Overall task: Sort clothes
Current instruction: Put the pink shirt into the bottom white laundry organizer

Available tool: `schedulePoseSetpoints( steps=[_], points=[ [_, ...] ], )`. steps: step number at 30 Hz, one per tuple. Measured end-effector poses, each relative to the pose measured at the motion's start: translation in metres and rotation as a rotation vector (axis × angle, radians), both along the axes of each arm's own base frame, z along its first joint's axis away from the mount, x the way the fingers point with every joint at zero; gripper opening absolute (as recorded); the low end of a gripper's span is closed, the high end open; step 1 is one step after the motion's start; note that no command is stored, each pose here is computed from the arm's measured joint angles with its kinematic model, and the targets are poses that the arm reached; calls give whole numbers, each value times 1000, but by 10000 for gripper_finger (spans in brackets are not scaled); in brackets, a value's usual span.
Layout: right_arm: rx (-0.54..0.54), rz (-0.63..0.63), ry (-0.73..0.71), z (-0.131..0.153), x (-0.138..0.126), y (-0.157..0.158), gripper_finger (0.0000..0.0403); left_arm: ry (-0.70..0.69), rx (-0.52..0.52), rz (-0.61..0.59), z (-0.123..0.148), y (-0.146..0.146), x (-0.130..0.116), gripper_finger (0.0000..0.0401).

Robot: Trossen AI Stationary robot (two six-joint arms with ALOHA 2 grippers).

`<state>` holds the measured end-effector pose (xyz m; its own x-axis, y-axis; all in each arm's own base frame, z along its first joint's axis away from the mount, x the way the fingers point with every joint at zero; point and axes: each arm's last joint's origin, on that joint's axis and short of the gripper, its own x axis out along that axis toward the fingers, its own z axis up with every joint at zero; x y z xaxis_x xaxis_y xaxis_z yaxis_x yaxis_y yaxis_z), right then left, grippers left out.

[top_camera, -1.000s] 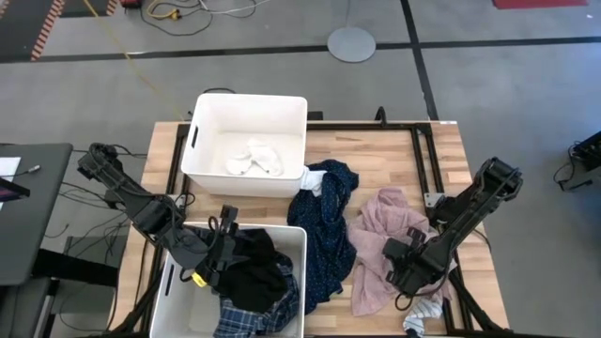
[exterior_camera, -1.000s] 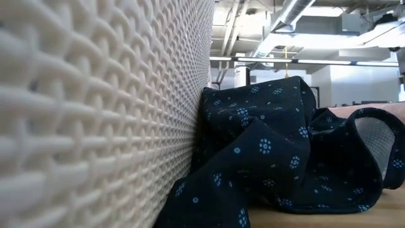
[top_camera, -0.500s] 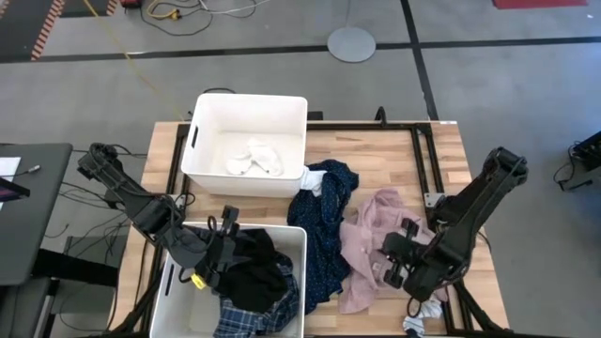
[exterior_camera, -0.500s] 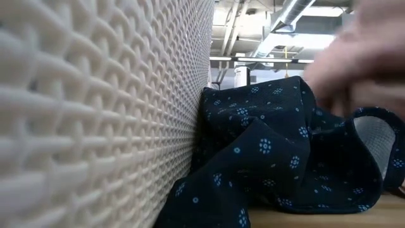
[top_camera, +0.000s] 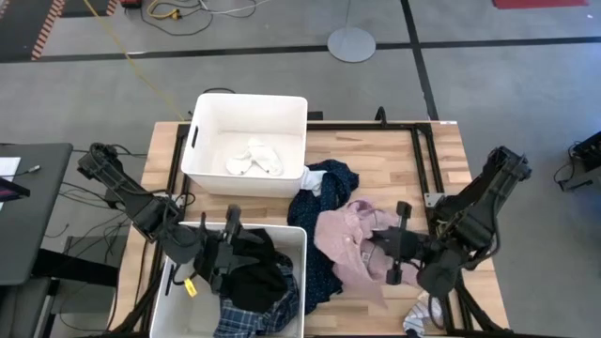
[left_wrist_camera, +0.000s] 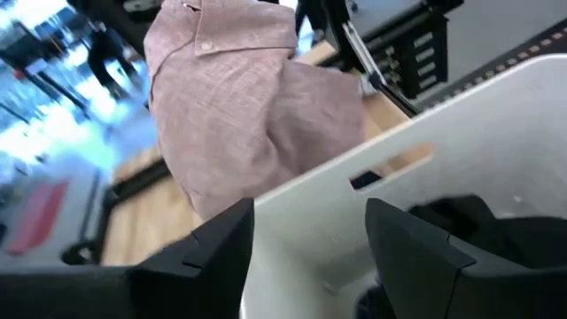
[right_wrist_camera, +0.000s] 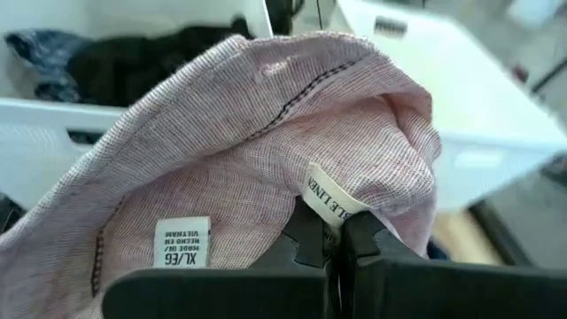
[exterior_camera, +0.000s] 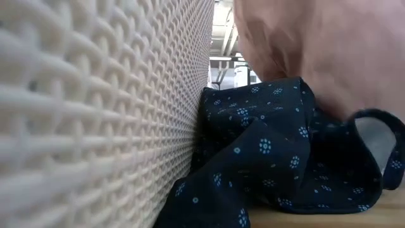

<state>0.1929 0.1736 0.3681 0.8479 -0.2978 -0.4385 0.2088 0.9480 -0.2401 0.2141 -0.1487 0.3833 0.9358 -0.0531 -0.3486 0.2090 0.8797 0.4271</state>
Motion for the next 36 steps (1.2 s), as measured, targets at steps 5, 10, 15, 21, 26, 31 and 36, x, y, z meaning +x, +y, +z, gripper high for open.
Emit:
schedulePoseSetpoints(
  steps=[5, 10, 15, 21, 26, 31, 36],
  points=[
    [-89, 66, -53, 23, 12, -3, 6, -59, 35, 13, 5, 5, 9, 257],
    [-145, 138, -100, 48, 23, -11, 6, -130, 23, 41, 13, 18, 20, 307],
    [-179, 231, -166, 72, 34, -20, 6, -226, -33, -16, 24, 34, 34, 341],
    [-186, 339, -247, 92, 48, -34, 6, -316, -82, -47, 26, 54, 58, 352],
    [-206, 421, -293, 99, 56, -44, 6, -302, -149, -55, 10, 67, 89, 362],
    [-203, 447, -295, 99, 62, -51, 6, -318, -182, -66, -3, 74, 113, 372],
    [-230, 447, -251, 88, 77, -49, 6, -390, -196, -203, -3, 72, 122, 359]
  ],
)
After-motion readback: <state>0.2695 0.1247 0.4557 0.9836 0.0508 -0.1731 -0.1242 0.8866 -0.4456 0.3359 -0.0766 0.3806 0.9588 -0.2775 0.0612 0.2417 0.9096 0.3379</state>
